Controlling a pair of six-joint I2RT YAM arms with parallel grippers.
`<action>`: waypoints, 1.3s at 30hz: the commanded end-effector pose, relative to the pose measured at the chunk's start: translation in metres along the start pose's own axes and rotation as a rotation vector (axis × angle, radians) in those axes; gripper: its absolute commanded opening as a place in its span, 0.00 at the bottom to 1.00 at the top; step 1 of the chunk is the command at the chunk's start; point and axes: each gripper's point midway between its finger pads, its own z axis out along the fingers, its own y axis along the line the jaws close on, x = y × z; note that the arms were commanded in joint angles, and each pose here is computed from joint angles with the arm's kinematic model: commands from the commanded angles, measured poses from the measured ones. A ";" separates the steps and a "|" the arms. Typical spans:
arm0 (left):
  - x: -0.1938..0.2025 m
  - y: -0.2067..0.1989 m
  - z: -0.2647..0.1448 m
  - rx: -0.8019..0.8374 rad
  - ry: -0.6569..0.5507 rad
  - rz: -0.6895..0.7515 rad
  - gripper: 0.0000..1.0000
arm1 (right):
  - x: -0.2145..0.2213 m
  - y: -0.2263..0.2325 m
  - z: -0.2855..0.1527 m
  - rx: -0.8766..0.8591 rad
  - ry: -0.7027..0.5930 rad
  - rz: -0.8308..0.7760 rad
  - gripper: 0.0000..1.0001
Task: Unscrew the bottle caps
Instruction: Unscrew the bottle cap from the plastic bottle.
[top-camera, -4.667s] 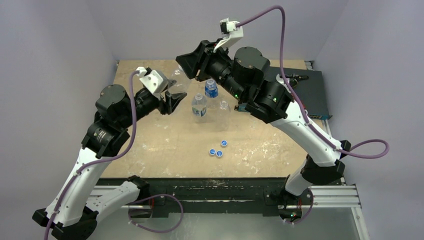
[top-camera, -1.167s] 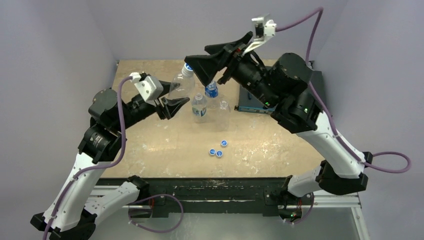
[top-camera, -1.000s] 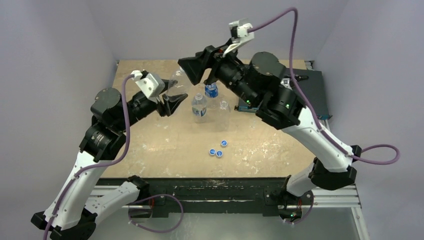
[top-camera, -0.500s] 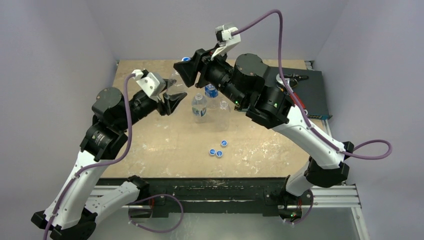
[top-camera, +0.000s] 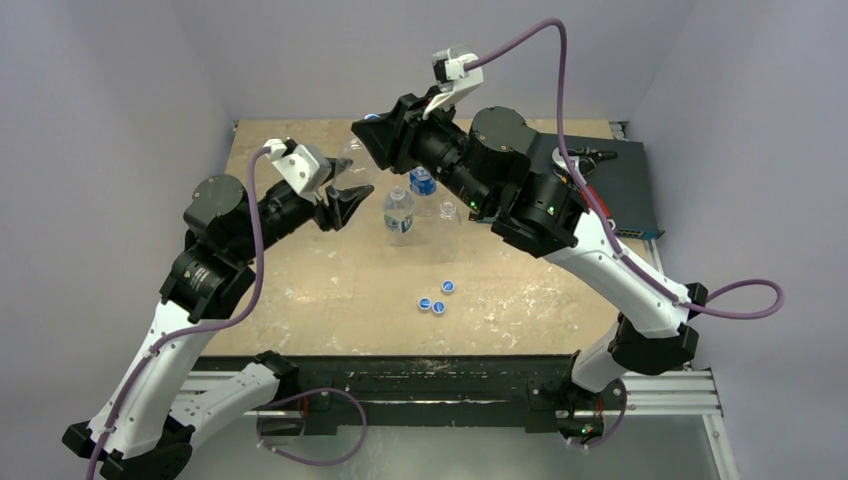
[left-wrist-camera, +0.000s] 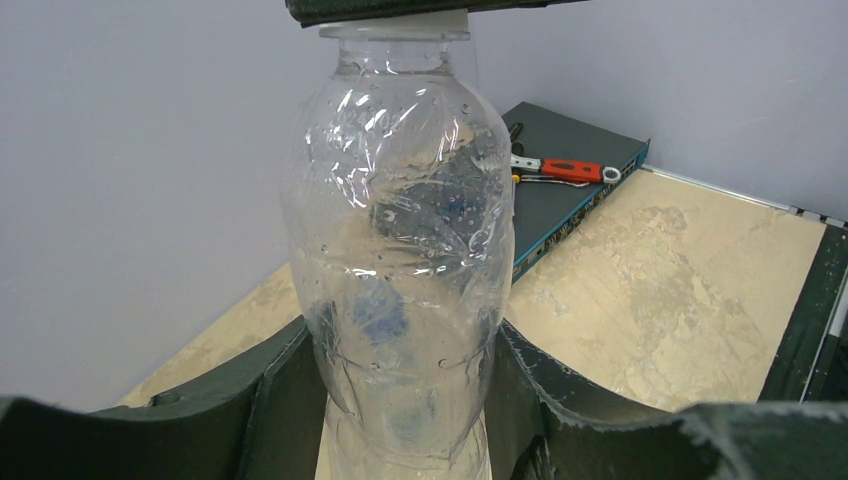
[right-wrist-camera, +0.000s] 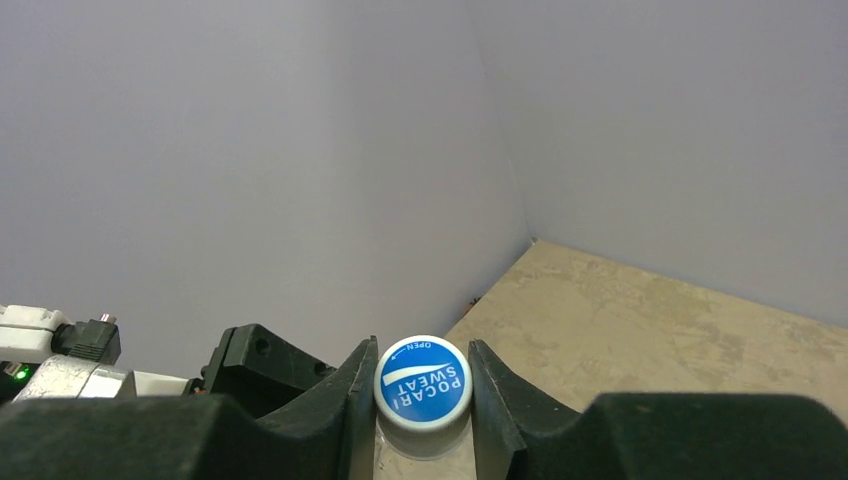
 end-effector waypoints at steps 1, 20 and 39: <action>-0.005 -0.002 -0.001 0.005 -0.023 -0.011 0.03 | -0.036 0.006 -0.008 -0.007 -0.098 0.024 0.26; -0.060 -0.072 -0.028 0.382 -0.182 -0.128 0.02 | -0.045 0.056 -0.058 -0.491 -0.108 -0.025 0.00; -0.100 -0.126 -0.065 0.771 -0.245 -0.267 0.02 | -0.003 0.098 -0.114 -1.062 0.099 -0.118 0.00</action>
